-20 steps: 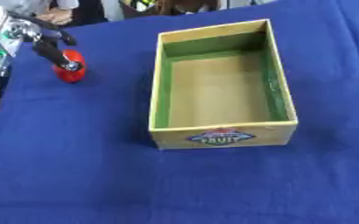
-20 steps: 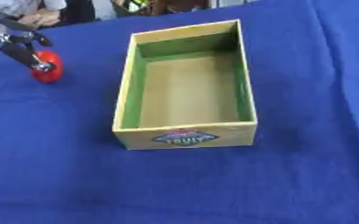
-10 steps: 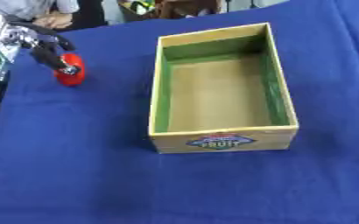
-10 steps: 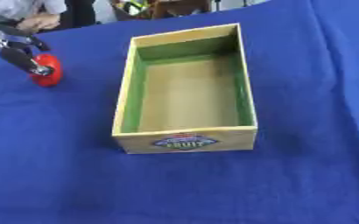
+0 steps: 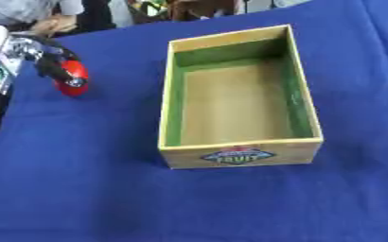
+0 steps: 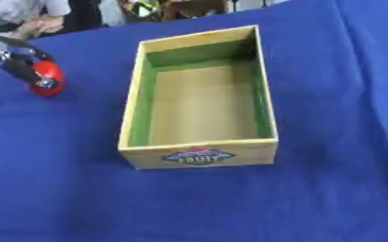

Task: Pick up objects on the table and place them in the box.

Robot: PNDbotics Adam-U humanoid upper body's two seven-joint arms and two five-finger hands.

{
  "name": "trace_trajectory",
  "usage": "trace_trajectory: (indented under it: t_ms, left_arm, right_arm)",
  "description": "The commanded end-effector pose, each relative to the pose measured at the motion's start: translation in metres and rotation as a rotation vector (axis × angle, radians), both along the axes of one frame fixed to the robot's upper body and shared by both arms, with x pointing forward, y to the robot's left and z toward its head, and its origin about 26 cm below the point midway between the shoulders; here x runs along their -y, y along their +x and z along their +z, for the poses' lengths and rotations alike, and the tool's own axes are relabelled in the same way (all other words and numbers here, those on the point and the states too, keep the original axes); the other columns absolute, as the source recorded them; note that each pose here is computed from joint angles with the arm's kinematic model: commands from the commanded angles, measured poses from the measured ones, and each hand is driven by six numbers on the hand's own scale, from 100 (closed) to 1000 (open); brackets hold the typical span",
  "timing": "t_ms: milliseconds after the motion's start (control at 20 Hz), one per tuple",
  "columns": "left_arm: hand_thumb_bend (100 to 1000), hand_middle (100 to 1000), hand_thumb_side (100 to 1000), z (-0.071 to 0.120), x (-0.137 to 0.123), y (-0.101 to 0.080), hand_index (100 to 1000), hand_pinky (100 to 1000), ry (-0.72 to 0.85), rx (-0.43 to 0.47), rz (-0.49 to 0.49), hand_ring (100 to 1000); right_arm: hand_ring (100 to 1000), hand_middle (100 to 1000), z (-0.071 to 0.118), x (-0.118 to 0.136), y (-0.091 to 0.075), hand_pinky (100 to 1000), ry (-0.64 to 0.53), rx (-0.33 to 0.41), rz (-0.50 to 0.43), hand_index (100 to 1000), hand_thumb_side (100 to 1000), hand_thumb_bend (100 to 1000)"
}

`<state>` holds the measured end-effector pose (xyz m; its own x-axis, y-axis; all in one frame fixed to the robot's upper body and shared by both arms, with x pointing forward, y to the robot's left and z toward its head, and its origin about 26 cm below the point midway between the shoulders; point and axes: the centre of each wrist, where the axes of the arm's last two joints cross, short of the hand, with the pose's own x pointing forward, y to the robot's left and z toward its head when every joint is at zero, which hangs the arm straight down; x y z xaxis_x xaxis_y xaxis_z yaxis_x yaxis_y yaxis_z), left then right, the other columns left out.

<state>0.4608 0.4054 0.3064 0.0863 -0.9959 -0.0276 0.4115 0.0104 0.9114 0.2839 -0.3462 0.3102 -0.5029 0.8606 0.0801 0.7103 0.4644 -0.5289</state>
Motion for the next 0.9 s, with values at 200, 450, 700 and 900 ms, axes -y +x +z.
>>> trace_trajectory:
  t_ms: [200,450,700,900]
  left_arm:
    - [243,925,559,0.011,-0.019,-0.008,1000,559,-0.016,0.019,0.050,764]
    - [147,896,494,0.005,-0.021,-0.007,1000,472,-0.070,0.019,0.046,688]
    - [100,900,418,-0.002,-0.026,-0.006,1000,402,-0.164,0.018,0.058,668]
    - [100,919,381,-0.009,-0.031,-0.007,1000,371,-0.238,0.015,0.090,635]
  right_arm:
    - [856,846,0.010,-0.002,-0.004,831,-0.017,0.037,0.008,830,1000,113]
    - [857,843,0.010,-0.002,-0.004,833,-0.007,0.043,0.006,825,1000,108]
    - [856,839,0.010,-0.001,-0.005,833,0.005,0.050,0.001,818,1000,103]
    - [852,831,0.010,0.000,-0.005,833,0.019,0.058,-0.001,809,1000,100]
